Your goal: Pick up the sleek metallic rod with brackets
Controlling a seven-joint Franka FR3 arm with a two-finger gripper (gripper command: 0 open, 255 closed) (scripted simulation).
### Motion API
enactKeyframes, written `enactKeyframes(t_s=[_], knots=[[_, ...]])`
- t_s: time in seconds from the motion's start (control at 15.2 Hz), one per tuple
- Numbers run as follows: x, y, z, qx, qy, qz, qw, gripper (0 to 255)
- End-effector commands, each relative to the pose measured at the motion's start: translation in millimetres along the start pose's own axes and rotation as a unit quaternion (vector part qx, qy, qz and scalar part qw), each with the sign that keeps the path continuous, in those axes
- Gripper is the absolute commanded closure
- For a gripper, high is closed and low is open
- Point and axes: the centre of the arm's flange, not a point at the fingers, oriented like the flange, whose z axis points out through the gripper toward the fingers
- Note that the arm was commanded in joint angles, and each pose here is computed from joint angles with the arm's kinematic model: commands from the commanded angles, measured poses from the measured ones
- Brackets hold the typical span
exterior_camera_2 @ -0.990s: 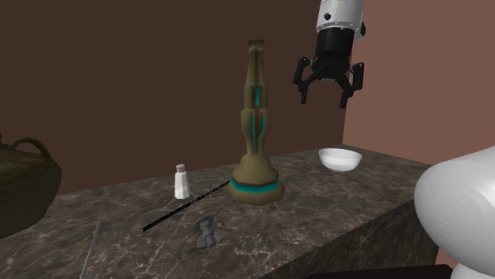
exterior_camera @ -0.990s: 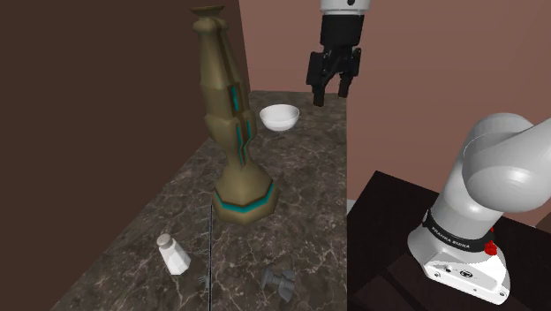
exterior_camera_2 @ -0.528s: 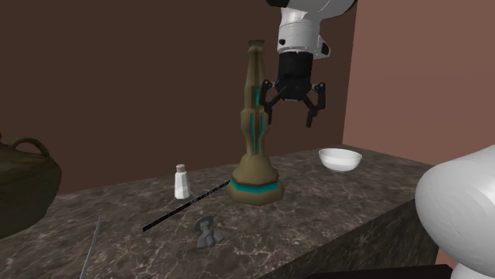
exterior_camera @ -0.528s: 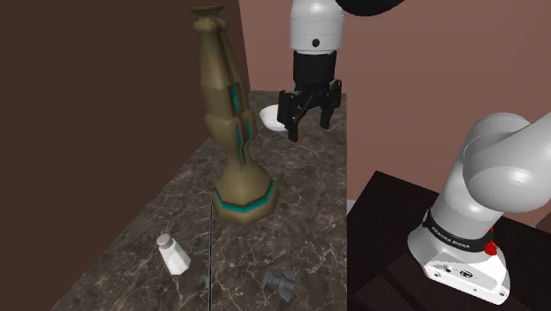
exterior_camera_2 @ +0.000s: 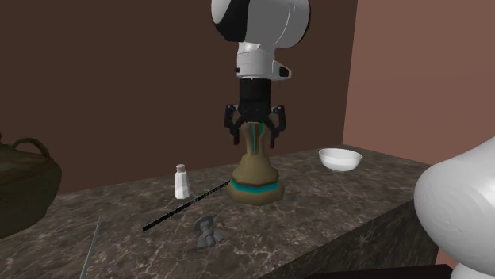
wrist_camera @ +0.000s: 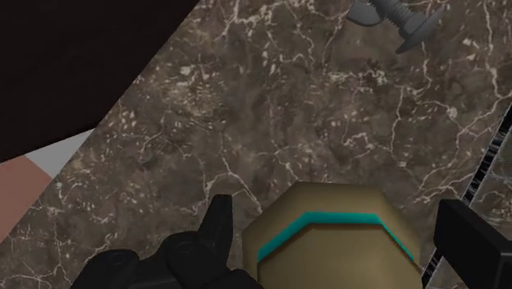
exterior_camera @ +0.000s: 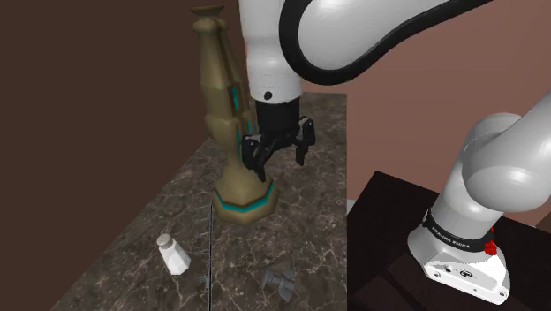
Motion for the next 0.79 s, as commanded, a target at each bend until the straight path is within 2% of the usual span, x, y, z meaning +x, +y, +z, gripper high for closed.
enactKeyframes(t_s=[0.0, 0.33, 0.73], knots=[[-3, -27, 16, -0.005, 0.0, 0.017, 0.9998, 0], [-6, -85, 55, -0.02, 0.0, 0.055, 0.9983, 0], [-3, -153, 103, -0.037, 0.0, 0.101, 0.9942, 0]])
